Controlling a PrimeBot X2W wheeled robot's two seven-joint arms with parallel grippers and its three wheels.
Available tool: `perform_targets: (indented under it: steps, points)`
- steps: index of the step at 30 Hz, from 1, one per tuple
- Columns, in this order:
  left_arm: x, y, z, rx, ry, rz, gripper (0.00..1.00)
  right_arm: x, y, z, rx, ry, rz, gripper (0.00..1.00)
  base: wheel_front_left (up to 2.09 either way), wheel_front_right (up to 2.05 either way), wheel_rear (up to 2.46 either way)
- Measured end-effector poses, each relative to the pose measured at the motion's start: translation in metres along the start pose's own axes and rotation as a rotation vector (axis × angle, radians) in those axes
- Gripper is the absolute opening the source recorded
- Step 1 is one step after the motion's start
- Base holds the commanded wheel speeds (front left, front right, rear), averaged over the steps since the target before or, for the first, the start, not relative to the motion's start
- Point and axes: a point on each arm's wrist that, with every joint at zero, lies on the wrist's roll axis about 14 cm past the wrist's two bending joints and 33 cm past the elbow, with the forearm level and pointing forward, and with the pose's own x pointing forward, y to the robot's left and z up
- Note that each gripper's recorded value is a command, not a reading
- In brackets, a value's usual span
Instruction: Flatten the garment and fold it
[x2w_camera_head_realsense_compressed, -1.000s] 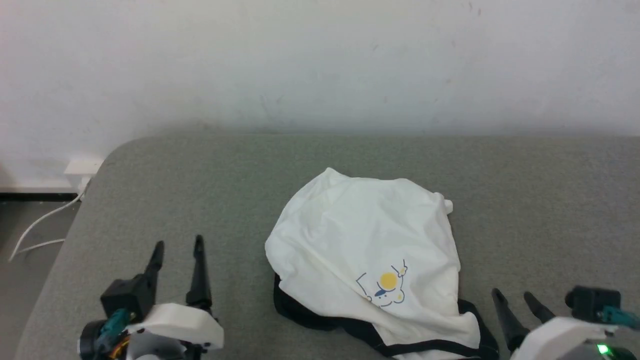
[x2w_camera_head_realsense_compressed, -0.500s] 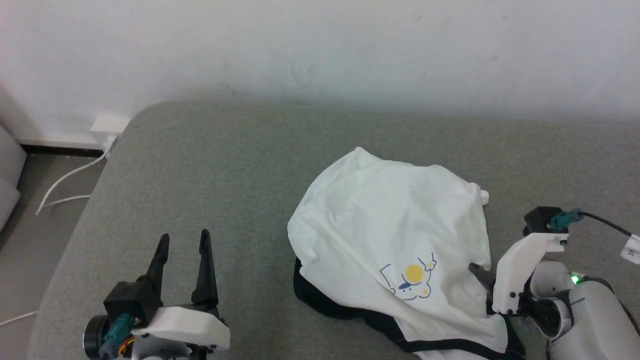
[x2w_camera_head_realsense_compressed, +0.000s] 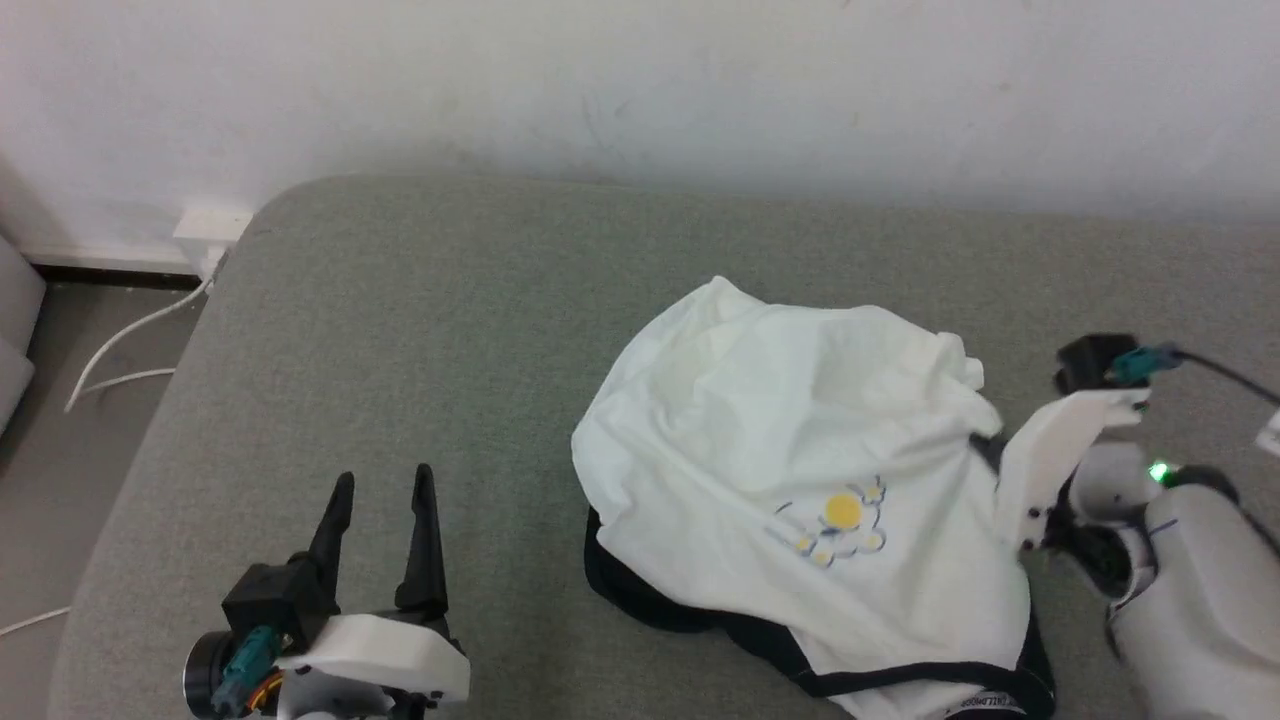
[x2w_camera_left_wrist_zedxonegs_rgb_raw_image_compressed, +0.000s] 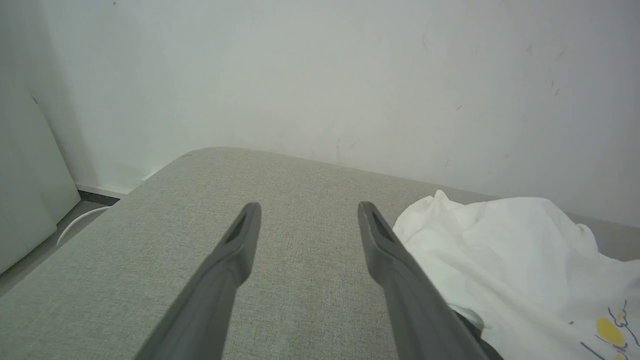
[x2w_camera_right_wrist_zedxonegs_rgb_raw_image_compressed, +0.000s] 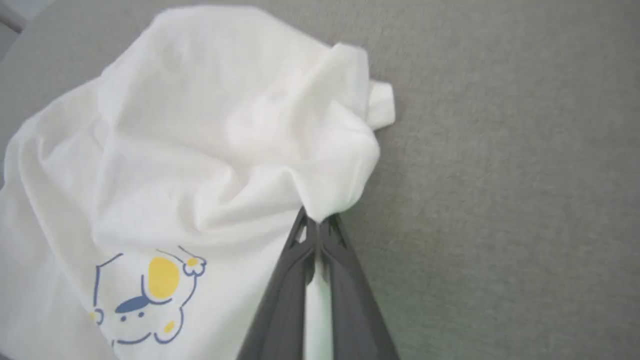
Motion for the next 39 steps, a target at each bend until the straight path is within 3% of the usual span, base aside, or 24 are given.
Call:
perform_targets:
  steps: [4, 7, 12, 17, 18, 19, 20, 27, 30, 33, 39]
  points:
    - [0.001, -0.007, -0.003, 0.0, 0.004, -0.023, 1.0, -0.024, -0.044, 0.058, 0.016, -0.217, -0.099, 0.0, 0.0, 0.0, 0.0]
    - [0.002, -0.01, -0.004, -0.001, 0.008, -0.035, 1.0, -0.044, -0.091, 0.067, 0.07, -0.28, -0.213, 0.0, 0.0, 0.0, 0.0]
    - [0.004, -0.014, -0.012, -0.002, 0.03, -0.049, 1.0, -0.072, -0.164, 0.033, 0.186, -0.279, -0.407, 0.0, 0.0, 0.0, 0.0]
    - [0.008, -0.013, -0.017, 0.002, 0.044, -0.047, 1.0, -0.076, -0.182, -0.01, 0.248, -0.246, -0.481, 0.0, 0.0, 0.0, 0.0]
    - [0.008, -0.014, -0.017, 0.003, 0.045, -0.049, 1.0, -0.074, -0.179, -0.013, 0.251, -0.253, -0.479, 0.19, 0.0, 0.0, 0.0]
    - [0.009, -0.015, -0.018, 0.006, 0.047, -0.052, 1.0, -0.073, -0.175, -0.012, 0.251, -0.274, -0.474, 0.49, 0.0, 0.0, 0.0]
    - [0.009, -0.016, -0.018, 0.007, 0.047, -0.056, 1.0, -0.072, -0.171, -0.01, 0.245, -0.297, -0.469, 0.98, 0.0, 0.0, 0.0]
    - [0.007, -0.016, -0.016, 0.005, 0.042, -0.059, 1.0, -0.095, -0.149, 0.028, 0.124, -0.584, -0.452, 1.0, 0.0, 0.0, 0.0]
    - [0.005, -0.017, -0.014, 0.004, 0.035, -0.063, 1.0, -0.105, -0.134, 0.028, 0.088, -0.648, -0.433, 1.0, 0.0, 0.0, 0.0]
    - [0.001, -0.017, -0.014, 0.002, 0.033, -0.065, 1.0, -0.107, -0.12, 0.007, 0.1, -0.602, -0.411, 1.0, 0.0, 0.0, 0.0]
    - [-0.005, -0.021, -0.011, 0.001, 0.025, -0.08, 1.0, -0.12, -0.124, -0.051, 0.198, -0.36, -0.416, 1.0, 0.0, 0.0, 0.0]
